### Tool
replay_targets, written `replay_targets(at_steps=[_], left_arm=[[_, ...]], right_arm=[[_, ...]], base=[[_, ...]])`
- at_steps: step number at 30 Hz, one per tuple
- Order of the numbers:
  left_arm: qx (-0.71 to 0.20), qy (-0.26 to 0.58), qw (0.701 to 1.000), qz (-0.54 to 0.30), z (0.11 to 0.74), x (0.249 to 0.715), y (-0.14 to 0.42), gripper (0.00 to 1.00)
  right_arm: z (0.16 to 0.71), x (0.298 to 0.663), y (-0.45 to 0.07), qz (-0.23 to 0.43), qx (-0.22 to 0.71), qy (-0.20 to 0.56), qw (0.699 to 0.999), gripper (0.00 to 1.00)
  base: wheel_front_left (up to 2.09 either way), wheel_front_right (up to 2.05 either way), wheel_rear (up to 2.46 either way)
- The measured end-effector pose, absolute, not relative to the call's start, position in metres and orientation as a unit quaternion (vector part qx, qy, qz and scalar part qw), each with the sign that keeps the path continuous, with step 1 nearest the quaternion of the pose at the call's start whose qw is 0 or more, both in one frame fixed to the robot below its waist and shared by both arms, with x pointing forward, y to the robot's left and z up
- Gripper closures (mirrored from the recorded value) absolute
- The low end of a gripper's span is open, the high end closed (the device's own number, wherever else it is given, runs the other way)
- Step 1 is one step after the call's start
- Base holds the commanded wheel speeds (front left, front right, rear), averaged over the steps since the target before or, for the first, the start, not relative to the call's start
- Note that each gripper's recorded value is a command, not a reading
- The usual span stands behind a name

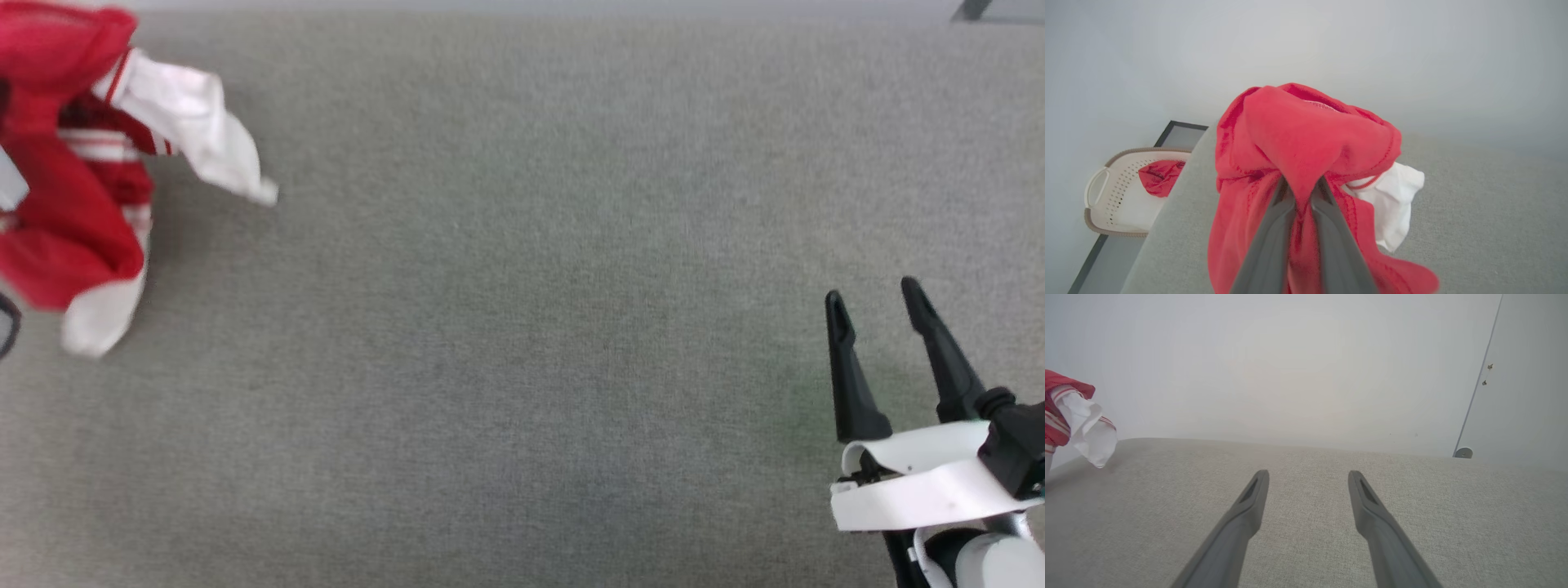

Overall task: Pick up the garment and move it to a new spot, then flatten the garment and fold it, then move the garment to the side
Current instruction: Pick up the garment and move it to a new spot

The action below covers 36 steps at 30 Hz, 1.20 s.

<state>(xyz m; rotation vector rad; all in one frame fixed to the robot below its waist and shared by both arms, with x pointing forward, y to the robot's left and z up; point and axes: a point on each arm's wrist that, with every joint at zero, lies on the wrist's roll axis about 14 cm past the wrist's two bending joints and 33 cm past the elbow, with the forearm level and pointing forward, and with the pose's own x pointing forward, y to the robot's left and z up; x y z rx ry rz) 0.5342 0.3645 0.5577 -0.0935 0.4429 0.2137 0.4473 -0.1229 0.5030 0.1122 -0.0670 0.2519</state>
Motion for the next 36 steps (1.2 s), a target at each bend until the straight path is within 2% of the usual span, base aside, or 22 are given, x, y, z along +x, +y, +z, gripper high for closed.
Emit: replay_targets(at_steps=[8,17,29,36], left_arm=[[0.017,0.095,0.994,0.058,0.673,0.525,0.341,1.0],[0.06,0.036,0.998,-0.005,0.742,0.497,0.293,1.0],[0.063,0.033,0.989,-0.13,0.752,0.493,0.186,1.0],[0.062,0.064,0.972,-0.217,0.724,0.489,0.109,1.0]], right_arm=[[0.531,0.429,-0.115,0.131,0.066,-0.068,0.987,0.0],[0.559,0.408,-0.128,0.111,0.063,-0.104,0.986,0.0],[0.572,0.381,-0.217,-0.016,0.026,-0.124,0.992,0.0],[0.573,0.356,-0.266,-0.09,0.014,-0.126,0.988,0.0]], base=[[0.0,0.0,0.0],[0.0,0.0,0.0],[0.0,0.0,0.0],[0.0,0.0,0.0]])
